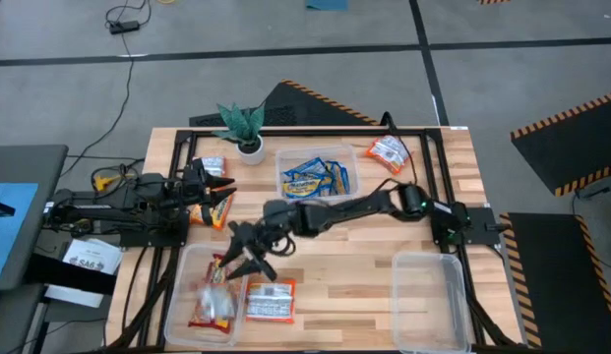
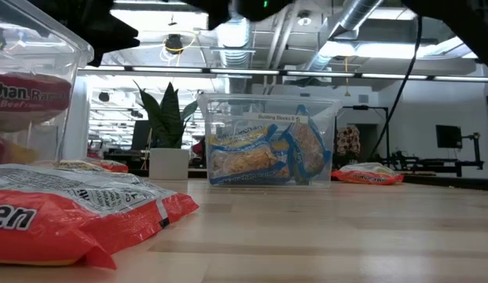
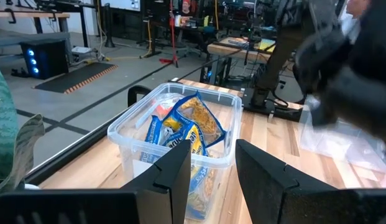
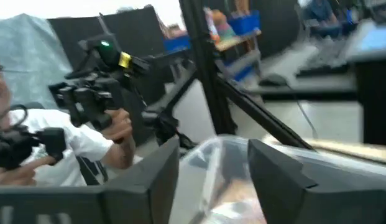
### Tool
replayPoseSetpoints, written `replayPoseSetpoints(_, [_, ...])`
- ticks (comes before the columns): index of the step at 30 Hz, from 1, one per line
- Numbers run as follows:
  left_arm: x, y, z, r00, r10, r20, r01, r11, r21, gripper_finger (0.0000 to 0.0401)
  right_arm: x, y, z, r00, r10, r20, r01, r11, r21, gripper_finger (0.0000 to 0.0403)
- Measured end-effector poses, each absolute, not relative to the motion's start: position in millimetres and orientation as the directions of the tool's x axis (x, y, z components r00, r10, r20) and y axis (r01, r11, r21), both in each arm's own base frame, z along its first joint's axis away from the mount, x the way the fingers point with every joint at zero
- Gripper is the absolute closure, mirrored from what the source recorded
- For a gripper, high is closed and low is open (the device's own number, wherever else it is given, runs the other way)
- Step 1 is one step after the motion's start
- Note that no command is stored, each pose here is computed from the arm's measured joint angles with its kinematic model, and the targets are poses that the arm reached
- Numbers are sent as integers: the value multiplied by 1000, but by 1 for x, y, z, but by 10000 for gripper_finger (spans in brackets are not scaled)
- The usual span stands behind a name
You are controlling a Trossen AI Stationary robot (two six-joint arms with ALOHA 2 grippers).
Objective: Sort Maruchan noodles
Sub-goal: Put the red noodle packet into the bottom left transparent bin, then put the orange noodle packet into the bottom right transparent bin
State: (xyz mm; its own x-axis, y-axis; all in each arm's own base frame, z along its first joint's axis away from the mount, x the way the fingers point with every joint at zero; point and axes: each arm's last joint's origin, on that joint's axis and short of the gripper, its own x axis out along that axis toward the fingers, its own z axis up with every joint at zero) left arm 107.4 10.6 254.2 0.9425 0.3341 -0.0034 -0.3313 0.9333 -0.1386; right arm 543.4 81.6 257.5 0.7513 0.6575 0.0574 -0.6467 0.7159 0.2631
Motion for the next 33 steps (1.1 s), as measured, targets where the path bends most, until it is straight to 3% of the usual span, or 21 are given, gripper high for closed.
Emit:
replayPoseSetpoints(3, [107, 11, 254, 943, 334, -4, -331, 933, -139, 287, 536, 72, 272, 764, 645, -22, -618, 742, 261, 168])
replayPoseSetpoints(7, [107, 11, 253, 943, 333, -17, -332, 932, -143, 287, 516, 65, 286, 744, 624, -238, -588, 781, 209, 164])
replayPoseSetpoints(13, [107, 11, 250, 942, 334, -45, -336, 929, -153, 287, 472, 67, 297, 684, 380, -622, -408, 907, 105, 170])
replayPoseSetpoints(17, [107, 11, 250, 942, 334, -46, -336, 927, -164, 287, 454, 73, 291, 606, 224, -764, -312, 950, 31, 177])
replayPoseSetpoints(25, [107, 11, 249, 942, 331, -59, -336, 927, -167, 287, 390, 81, 269, 553, -19, -833, -106, 990, -93, 189])
replayPoseSetpoints(33, [108, 10, 247, 948, 309, -72, -317, 927, -200, 287, 301, 83, 262, 718, -291, -633, 220, 957, -190, 193])
